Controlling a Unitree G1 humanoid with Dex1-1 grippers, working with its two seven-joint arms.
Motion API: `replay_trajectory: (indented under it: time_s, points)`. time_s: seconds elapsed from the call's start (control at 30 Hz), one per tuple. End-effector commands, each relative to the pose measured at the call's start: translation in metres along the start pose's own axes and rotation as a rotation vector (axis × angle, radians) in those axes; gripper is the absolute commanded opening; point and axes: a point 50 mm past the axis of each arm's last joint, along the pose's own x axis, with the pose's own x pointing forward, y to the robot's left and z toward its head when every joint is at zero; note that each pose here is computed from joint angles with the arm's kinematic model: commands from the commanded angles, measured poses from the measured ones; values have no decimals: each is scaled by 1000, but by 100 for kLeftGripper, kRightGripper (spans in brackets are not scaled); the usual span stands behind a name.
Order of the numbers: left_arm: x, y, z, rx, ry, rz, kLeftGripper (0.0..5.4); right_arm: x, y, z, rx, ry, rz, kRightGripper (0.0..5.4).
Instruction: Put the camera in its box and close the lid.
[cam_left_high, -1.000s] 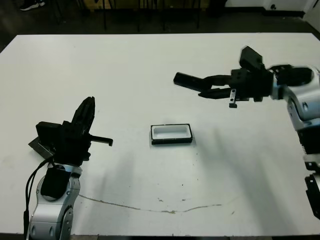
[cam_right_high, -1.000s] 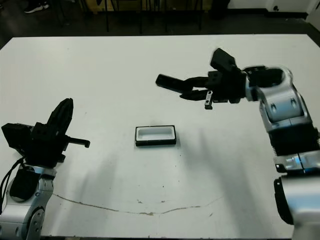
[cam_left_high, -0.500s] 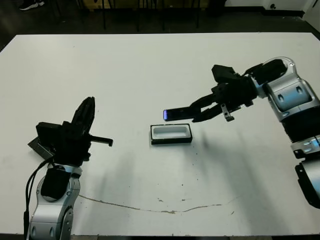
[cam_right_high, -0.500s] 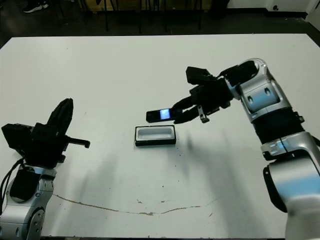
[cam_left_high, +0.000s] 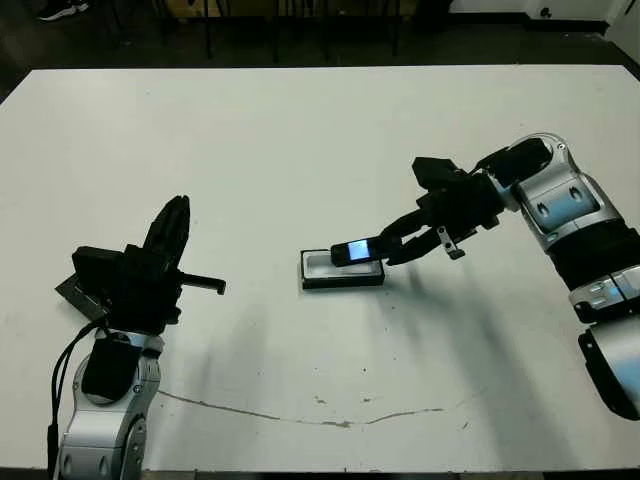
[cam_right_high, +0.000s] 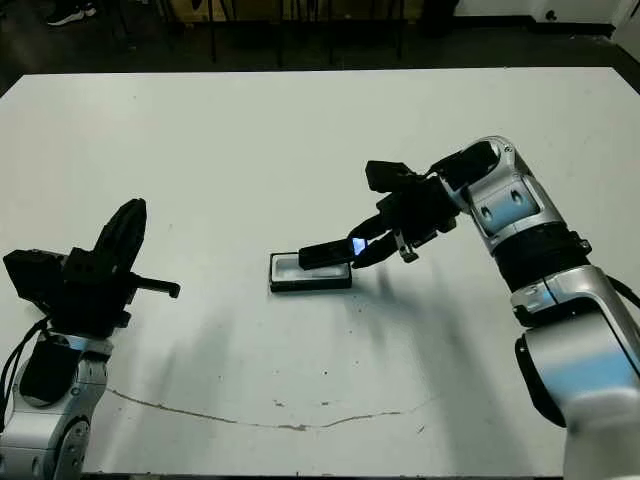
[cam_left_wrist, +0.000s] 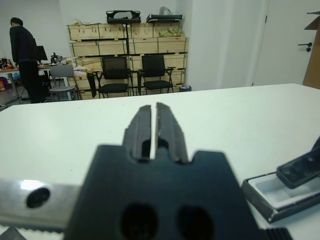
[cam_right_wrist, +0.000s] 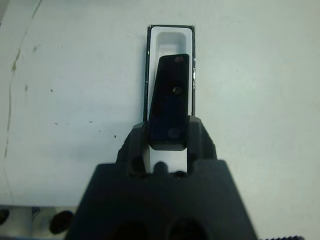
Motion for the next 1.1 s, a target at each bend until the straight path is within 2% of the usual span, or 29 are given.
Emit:
replay_trajectory:
  time_s: [0.03, 0.2, 0.43, 0.7, 0.93, 1.1]
  points:
    - [-3, 0, -7, -3, 38, 1, 0, 7, 0, -7, 21, 3, 9, 49]
    - [-3, 0, -7, 0, 40, 3, 0, 9, 0, -6, -20, 22, 6, 48]
    - [-3, 0, -7, 5, 38, 3, 0, 15, -1, -5, 26, 23, 62, 48]
    - [-3, -1, -7, -1, 42, 1, 0, 22, -4, 2, 29, 51, 49, 48]
    - [-4, -2, -8, -9, 38, -1, 0, 35, -7, 11, 0, 50, 51, 48]
    - [-5, -2, -7, -8, 37, 2, 0, 47, -8, 16, -43, 93, 49, 48]
